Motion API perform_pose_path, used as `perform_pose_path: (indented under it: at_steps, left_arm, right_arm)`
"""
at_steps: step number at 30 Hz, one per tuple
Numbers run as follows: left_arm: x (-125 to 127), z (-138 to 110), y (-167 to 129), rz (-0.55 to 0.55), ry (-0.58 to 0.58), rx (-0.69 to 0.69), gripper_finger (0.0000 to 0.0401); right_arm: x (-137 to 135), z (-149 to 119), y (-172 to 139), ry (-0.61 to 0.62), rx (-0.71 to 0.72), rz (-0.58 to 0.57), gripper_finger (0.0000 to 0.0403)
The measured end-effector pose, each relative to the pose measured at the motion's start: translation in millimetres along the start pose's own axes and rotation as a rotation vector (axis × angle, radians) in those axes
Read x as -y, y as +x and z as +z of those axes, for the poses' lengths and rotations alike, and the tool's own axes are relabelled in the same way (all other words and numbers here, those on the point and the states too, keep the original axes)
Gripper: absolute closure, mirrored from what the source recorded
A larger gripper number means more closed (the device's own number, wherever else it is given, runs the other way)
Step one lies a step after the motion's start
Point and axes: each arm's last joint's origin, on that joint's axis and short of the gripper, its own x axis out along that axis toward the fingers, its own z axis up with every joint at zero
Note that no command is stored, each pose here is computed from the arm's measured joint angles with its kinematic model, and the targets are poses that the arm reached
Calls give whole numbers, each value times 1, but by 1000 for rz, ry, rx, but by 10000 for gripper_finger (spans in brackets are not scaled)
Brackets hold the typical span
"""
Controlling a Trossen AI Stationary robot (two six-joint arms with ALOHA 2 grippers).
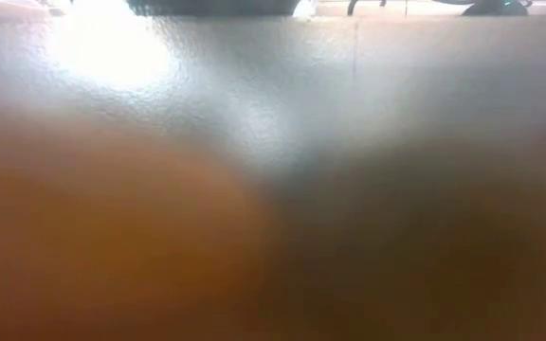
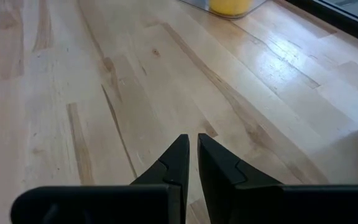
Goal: Pick & Place Food Item
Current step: Put the green and white tuna can into the green bin
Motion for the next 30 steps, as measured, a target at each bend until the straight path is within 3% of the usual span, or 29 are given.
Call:
perform_pose_path:
  at_steps: [12,19,23,30]
  left_arm:
    - [0,0,0,-13,-3,-5,270]
    - [0,0,0,-13,-3,-4,270]
    - [0,0,0,-12,-3,-4,270]
    - [0,0,0,-12,-3,-5,270]
  right_arm:
    - [0,0,0,-74,4,-6,373]
    - [1,1,0,-55,19,-28,363]
    - [1,3,0,-46,30,-24,306]
    - [-1,7,0,-17,72,-7,159]
